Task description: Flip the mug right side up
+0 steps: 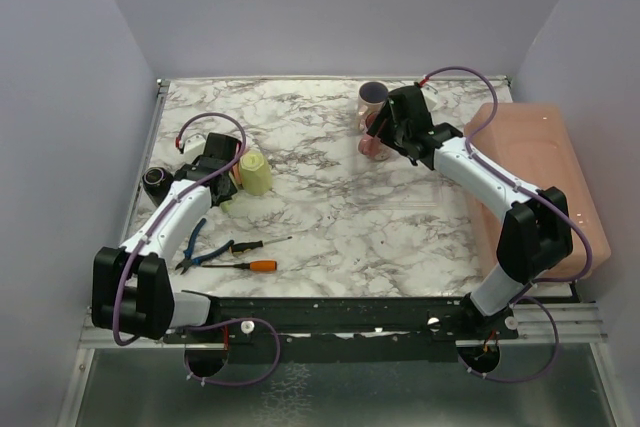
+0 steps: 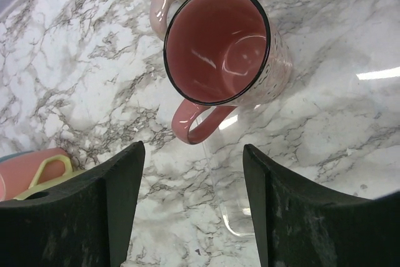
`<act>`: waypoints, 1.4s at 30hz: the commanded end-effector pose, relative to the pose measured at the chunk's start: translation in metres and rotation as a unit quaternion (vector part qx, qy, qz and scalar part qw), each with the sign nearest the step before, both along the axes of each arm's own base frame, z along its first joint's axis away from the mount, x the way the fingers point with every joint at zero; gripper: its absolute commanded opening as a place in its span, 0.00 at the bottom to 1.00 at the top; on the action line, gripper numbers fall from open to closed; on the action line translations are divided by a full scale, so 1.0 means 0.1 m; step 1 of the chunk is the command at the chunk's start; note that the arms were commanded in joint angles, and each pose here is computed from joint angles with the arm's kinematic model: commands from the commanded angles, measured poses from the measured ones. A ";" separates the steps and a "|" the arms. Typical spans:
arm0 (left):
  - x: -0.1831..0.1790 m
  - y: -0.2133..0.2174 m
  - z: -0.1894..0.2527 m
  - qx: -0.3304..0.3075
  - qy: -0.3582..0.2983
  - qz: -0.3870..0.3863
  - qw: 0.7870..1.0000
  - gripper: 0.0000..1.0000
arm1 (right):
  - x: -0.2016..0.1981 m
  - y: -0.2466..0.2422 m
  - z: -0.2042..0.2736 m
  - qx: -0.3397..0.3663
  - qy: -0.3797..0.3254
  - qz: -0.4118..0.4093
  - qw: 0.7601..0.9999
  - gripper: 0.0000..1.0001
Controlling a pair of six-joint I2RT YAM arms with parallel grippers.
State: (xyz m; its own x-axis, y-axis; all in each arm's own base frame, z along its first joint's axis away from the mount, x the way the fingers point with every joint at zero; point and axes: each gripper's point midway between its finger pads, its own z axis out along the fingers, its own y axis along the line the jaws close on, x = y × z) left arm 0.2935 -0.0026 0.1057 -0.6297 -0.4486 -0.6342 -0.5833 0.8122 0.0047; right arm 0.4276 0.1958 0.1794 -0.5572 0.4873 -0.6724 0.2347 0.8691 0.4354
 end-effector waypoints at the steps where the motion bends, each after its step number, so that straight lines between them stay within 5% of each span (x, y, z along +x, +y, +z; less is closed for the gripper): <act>1: 0.16 -0.06 -0.14 -0.023 -0.003 -0.034 0.999 0.47 | -0.01 -0.10 -0.02 -0.010 0.003 -0.012 1.000 0.67; 24: 0.28 -0.14 -0.34 -0.043 0.006 -0.071 0.996 0.29 | 0.04 -0.11 -0.06 -0.009 0.010 -0.014 1.000 0.66; 28: 0.28 -0.13 -0.35 -0.041 0.007 -0.074 0.996 0.18 | 0.04 -0.12 -0.06 -0.009 0.009 -0.015 1.000 0.65; 31: 0.28 -0.13 -0.34 -0.040 0.006 -0.075 0.996 0.00 | 0.03 -0.12 -0.06 -0.009 0.009 -0.016 1.000 0.65; 42: 0.26 -0.01 0.08 -0.039 -0.067 -0.012 0.997 0.00 | 0.02 -0.14 -0.02 -0.006 0.004 -0.020 1.000 0.64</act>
